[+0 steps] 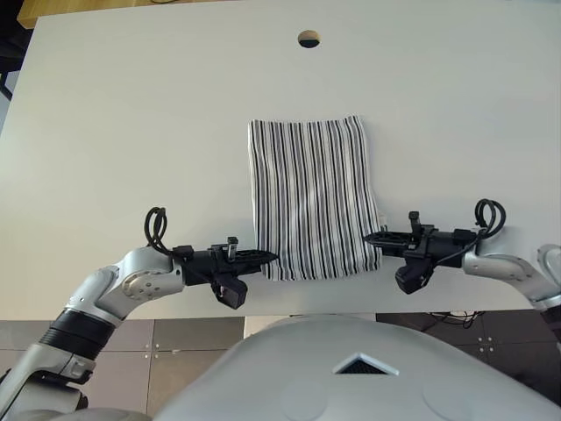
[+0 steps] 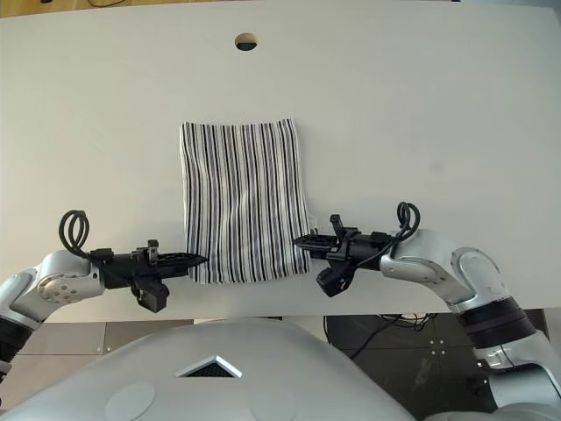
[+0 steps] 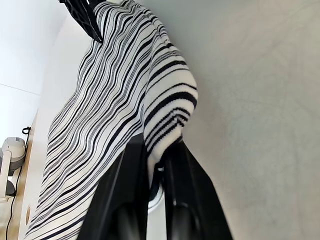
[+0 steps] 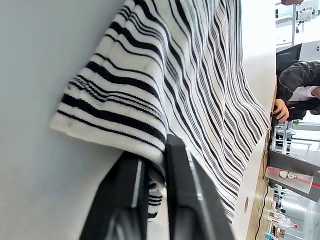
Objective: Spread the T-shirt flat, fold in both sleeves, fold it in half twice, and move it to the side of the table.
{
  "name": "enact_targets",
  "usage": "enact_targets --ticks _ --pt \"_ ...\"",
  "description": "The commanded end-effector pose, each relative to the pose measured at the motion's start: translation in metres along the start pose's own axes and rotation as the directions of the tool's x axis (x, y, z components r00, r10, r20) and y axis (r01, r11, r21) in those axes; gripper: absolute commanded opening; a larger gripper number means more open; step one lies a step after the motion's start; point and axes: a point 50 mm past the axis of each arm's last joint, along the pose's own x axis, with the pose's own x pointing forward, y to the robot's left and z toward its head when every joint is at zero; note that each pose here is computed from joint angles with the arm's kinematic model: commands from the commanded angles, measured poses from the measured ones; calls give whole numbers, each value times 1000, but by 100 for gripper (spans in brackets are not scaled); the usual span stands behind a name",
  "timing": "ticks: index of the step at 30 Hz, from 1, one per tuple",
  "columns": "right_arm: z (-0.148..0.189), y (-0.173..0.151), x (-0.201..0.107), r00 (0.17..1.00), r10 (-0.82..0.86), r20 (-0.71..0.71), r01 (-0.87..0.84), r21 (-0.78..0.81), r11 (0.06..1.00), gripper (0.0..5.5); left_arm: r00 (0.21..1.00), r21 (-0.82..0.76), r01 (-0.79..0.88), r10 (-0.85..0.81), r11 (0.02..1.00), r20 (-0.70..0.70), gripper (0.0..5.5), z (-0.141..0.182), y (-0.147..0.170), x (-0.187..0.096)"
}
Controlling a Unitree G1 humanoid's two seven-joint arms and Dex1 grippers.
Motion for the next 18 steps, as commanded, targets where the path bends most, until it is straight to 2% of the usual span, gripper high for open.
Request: enact_targets --ticks 1,7,11,14,15,18 --pt "-4 0 -4 1000 -4 -27 4 4 1000 10 994 -41 96 -98 995 -45 20 -6 -17 -3" --pt "-1 -2 4 998 -60 5 60 37 998 10 997 -59 70 -72 996 -26 20 -6 -18 1" --pt "17 0 -3 992 -96 82 83 146 986 10 998 -147 4 6 989 69 20 13 -18 0" --pt "21 -1 -8 988 -126 88 106 204 973 10 989 -189 -82 103 979 106 17 21 -4 -2" --pt "18 -4 -7 986 -147 76 129 205 970 10 984 -197 -129 151 972 97 17 19 4 -1" --pt "7 -21 -1 961 -275 19 262 249 932 10 942 -159 -334 329 929 -59 17 -10 33 4"
